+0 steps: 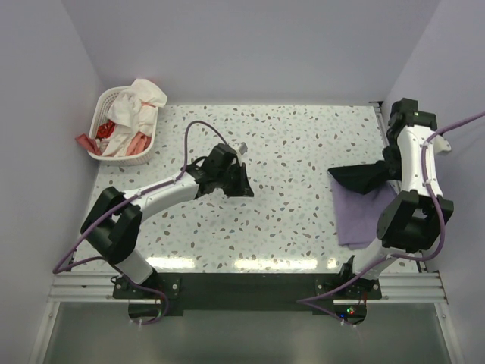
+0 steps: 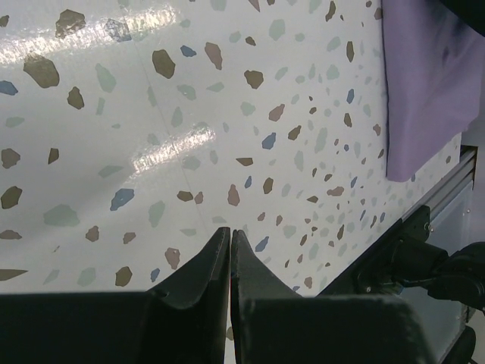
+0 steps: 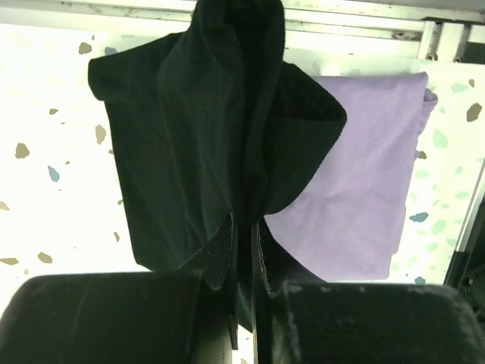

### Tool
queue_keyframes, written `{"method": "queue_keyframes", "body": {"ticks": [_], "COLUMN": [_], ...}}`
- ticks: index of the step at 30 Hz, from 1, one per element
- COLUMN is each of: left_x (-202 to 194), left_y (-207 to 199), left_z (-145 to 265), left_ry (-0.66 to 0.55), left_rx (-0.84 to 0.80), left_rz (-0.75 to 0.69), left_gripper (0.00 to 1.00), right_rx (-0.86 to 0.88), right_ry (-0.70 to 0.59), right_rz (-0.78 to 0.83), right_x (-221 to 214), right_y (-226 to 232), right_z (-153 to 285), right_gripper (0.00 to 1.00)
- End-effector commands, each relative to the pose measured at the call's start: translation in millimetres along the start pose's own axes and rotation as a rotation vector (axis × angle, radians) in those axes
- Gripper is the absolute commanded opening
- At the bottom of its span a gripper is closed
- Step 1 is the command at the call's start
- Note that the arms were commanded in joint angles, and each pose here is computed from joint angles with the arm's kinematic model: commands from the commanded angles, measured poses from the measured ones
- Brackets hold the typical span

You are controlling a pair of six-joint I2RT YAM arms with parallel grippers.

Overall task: Fold and stack the t-shirts
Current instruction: Neatly place the folded tshirt to the corner

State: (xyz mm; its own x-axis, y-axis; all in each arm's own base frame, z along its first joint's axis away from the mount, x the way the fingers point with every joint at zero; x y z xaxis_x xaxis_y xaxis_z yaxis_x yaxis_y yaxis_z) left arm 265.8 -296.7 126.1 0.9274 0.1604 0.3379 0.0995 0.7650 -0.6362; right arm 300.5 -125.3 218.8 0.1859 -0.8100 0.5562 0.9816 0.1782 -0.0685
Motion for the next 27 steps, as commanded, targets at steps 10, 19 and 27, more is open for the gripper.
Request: {"method": "queue_keyframes", "body": {"ticks": [10,19,27], "left_x": [9.9,9.5,8.3], "left_y": [-18.1,-17.7,-16.2], "left_z": [7.6,6.0,4.5], "left_ry": [-0.039,-0.037,-0.036], "left_rx": [-0.039,-0.041,-0.042], "left_rz": [-0.031,-0.033,-0.03], "left_gripper": [0.09,0.09,0.09], "right_rx": [0.19,0.233,0.27], "right_ry": [-0.088,-0.092,-0.104], "right_rz": [0.019,0.025,0.012], "right_x": [32.3,36.0,39.9], "right_y": [15.2,18.7,13.3], "right_z": [33.8,41.9,54.9], "right_gripper": [0.0,0.0,0.0]}}
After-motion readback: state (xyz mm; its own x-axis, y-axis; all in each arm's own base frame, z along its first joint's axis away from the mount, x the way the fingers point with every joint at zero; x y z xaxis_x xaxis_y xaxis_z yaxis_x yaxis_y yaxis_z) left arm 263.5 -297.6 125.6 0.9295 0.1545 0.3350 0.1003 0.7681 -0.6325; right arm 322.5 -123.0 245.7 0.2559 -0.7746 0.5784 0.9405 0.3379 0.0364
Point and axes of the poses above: each gripper's point midway between its finger pads, its own z axis back along the fingers, its own y axis along the line the jaws close on, x = y × z, the point moved 3 cm from there along z, back along the fingers, and after that the axes turned 9 degrees about z, right-handed, at the moved point
